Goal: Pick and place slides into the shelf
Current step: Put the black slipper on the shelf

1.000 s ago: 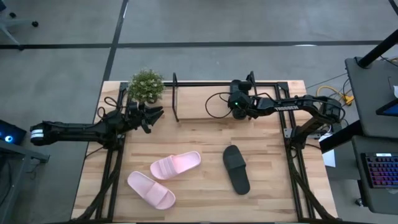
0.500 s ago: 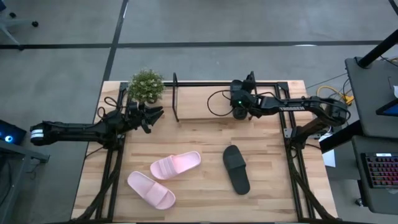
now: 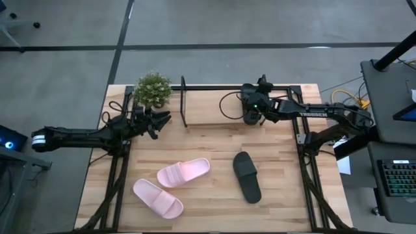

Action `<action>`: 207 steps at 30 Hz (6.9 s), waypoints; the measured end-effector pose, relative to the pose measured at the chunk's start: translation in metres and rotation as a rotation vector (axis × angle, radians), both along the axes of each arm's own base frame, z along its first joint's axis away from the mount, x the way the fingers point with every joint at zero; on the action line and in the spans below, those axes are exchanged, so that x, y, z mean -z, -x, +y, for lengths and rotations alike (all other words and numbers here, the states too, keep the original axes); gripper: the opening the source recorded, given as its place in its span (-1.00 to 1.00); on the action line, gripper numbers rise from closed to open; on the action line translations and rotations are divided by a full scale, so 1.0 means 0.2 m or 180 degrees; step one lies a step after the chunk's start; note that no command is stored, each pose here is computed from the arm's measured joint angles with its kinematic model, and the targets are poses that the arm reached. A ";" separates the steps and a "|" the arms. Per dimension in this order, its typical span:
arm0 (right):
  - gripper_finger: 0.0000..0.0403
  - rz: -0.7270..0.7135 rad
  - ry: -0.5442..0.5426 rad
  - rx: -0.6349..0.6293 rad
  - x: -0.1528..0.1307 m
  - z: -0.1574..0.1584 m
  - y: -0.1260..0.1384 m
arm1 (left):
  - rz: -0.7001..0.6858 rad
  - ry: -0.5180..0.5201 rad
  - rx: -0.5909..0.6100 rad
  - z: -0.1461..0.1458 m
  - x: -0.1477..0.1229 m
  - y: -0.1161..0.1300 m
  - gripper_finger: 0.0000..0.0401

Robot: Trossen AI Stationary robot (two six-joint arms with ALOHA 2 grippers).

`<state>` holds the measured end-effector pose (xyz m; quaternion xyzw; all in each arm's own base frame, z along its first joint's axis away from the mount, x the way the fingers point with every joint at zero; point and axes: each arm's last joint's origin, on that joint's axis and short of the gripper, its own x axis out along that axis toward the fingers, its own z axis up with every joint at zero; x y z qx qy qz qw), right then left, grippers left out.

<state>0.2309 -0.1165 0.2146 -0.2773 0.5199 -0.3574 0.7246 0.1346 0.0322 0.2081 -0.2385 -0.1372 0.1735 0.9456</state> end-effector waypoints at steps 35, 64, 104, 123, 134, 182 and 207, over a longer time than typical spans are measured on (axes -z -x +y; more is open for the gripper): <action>-0.23 -0.3437 -0.2120 -0.0672 -0.90 0.57 0.14 | -0.0006 -0.0003 0.0002 0.00 0.00 0.00 -0.28; -0.40 -0.3062 -0.4076 -0.1358 -1.01 0.94 0.30 | 0.0000 -0.0021 0.0094 0.00 0.00 0.00 -0.28; -0.45 -0.2205 -0.4960 -0.0585 -0.82 1.23 0.40 | -0.0002 -0.0021 0.0097 0.00 0.00 0.00 -0.28; -0.21 -0.1851 -0.4659 -0.0524 -0.66 1.32 0.33 | 0.0012 -0.0017 0.0096 0.00 0.00 0.00 -0.28; -0.13 -0.1815 -0.4538 -0.0686 -0.65 1.36 0.35 | 0.0010 -0.0018 0.0096 0.00 0.00 0.00 -0.28; -0.31 -0.0812 -0.1965 -0.0686 -0.25 1.73 0.15 | 0.0070 -0.0006 0.0094 0.00 0.01 0.00 -0.28; 0.05 -0.1087 -0.1678 -0.0468 -0.03 1.70 0.15 | 0.0104 0.0002 0.0095 0.00 0.02 0.00 -0.28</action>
